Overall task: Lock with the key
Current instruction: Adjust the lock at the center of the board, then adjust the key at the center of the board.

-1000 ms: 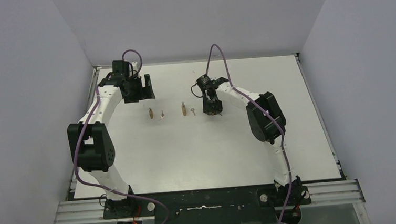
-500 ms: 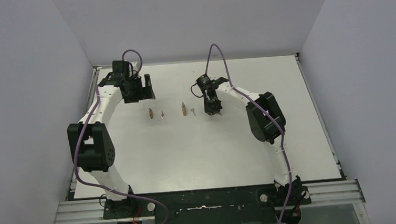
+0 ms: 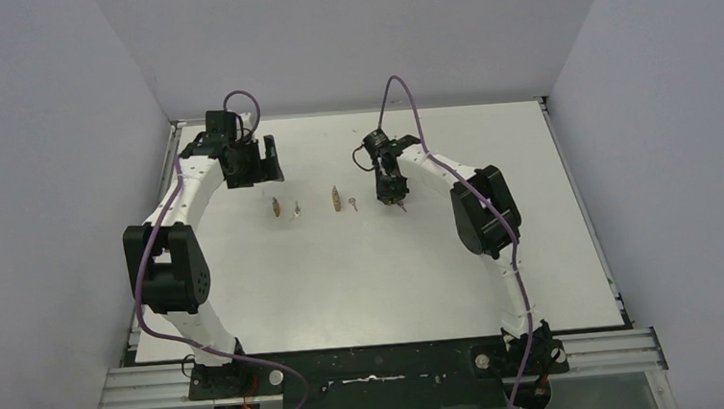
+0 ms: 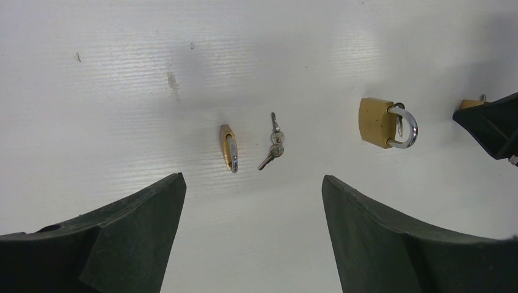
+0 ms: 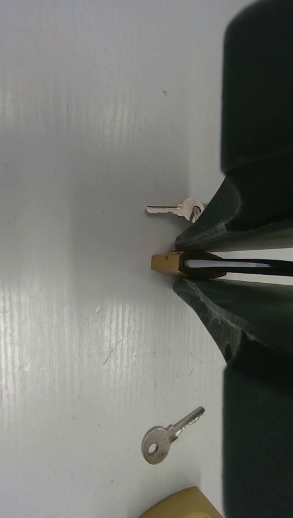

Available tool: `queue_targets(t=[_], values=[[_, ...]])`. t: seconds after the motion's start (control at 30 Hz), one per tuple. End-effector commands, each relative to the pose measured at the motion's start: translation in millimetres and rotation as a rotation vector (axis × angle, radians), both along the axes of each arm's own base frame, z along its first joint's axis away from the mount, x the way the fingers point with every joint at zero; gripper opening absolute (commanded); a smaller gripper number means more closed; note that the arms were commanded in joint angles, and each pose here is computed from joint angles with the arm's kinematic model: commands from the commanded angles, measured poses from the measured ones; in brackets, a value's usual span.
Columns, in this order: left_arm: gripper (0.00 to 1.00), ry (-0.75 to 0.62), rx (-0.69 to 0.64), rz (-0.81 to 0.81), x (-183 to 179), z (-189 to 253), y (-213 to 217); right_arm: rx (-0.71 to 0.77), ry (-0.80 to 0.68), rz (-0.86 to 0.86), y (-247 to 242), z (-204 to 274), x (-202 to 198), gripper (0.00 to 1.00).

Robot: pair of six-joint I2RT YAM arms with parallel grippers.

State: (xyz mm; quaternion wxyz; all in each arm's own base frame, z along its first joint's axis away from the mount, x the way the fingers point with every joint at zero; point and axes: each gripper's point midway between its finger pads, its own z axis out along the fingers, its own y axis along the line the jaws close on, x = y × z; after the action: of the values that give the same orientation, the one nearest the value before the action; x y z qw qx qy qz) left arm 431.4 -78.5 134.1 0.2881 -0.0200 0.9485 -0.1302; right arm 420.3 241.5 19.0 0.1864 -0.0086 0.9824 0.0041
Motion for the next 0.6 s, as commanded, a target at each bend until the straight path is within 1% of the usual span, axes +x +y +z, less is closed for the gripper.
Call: queue_targets(t=[0.0, 0.13, 0.2, 0.33, 0.43, 0.57], values=[[0.8, -0.097, -0.009, -0.009, 11, 36, 2, 0.007, -0.054, 0.006, -2, 17, 16, 0.25], [0.8, -0.093, -0.009, -0.009, 12, 34, 2, 0.085, -0.107, 0.022, 7, 45, 26, 0.36], [0.8, -0.091, -0.011, -0.01, 12, 33, 1, 0.124, -0.145, 0.029, 12, 65, 35, 0.39], [0.8, -0.087, -0.008, -0.009, 12, 32, 2, 0.162, -0.207, 0.037, 14, 103, 50, 0.4], [0.8, -0.085, -0.004, -0.009, 11, 31, 2, 0.195, -0.254, 0.022, 6, 129, 59, 0.4], [0.8, -0.083, -0.003, -0.008, 12, 31, 3, 0.201, -0.282, -0.024, -20, 141, 62, 0.38]])
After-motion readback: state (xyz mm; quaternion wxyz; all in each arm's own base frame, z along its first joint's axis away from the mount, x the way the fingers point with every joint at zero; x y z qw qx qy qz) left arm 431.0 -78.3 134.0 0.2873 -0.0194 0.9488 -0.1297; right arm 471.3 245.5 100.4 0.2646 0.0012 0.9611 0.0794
